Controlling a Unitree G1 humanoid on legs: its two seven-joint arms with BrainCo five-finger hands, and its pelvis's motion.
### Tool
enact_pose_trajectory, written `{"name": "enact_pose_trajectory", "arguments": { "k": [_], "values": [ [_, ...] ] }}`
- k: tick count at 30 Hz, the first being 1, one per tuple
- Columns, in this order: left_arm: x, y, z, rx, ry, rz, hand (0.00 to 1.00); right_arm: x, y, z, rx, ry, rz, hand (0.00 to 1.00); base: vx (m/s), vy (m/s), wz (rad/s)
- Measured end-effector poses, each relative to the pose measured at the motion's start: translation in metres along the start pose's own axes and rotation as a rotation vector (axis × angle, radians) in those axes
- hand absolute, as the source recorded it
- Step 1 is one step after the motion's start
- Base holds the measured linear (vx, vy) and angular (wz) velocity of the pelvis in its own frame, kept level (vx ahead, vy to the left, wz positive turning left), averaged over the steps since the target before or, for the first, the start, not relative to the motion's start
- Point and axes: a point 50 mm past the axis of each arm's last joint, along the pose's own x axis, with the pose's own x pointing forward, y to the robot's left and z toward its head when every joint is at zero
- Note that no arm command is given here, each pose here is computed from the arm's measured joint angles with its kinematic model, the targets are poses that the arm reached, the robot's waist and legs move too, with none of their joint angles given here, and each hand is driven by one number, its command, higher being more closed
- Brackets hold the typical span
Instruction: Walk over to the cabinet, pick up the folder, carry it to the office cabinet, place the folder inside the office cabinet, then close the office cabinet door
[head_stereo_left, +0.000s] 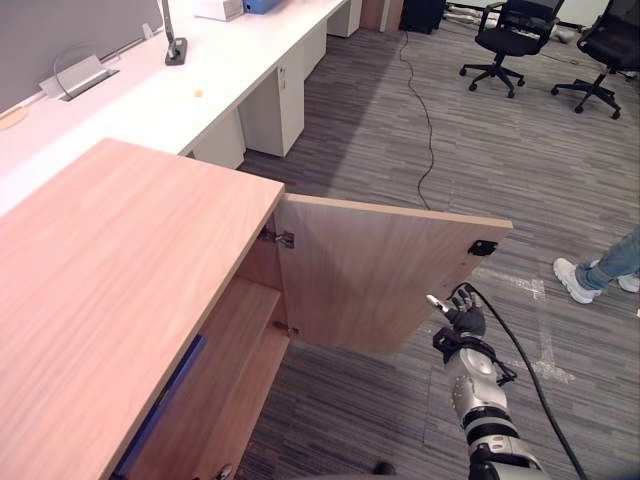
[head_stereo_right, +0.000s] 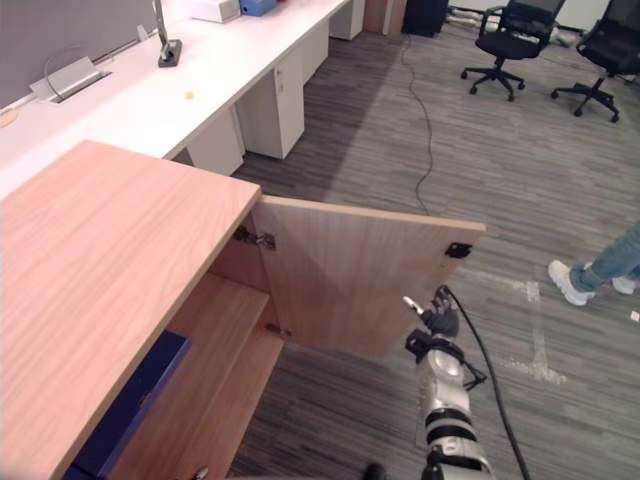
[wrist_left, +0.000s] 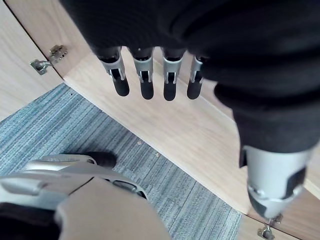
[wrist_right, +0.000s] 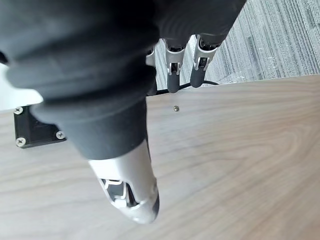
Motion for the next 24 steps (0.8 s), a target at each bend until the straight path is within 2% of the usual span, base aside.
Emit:
{"name": "enact_pose_trajectory", "arguments": {
  "k": [5, 15, 20, 24],
  "values": [
    [0.001, 0.005, 0.002, 0.012, -0.004, 0.013, 0.0, 0.001, -0.002, 0.002, 0.001, -0.01, -0.024, 0.0, 0.03, -0.001, 0.16],
    [0.001, 0.019, -0.006, -0.063, 0.045, 0.074, 0.0, 0.006, -0.003, 0.012, 0.031, -0.036, -0.104, 0.0, 0.01, -0.001, 0.06],
    [0.0, 0.024, -0.011, -0.087, 0.061, 0.097, 0.0, 0.007, -0.022, 0.018, 0.079, -0.054, -0.208, 0.0, -0.02, 0.077, 0.13],
    [-0.001, 0.042, -0.012, -0.067, 0.059, 0.15, 0.0, 0.006, -0.028, 0.019, 0.162, -0.05, -0.276, 0.0, 0.03, 0.014, 0.02]
  ]
}}
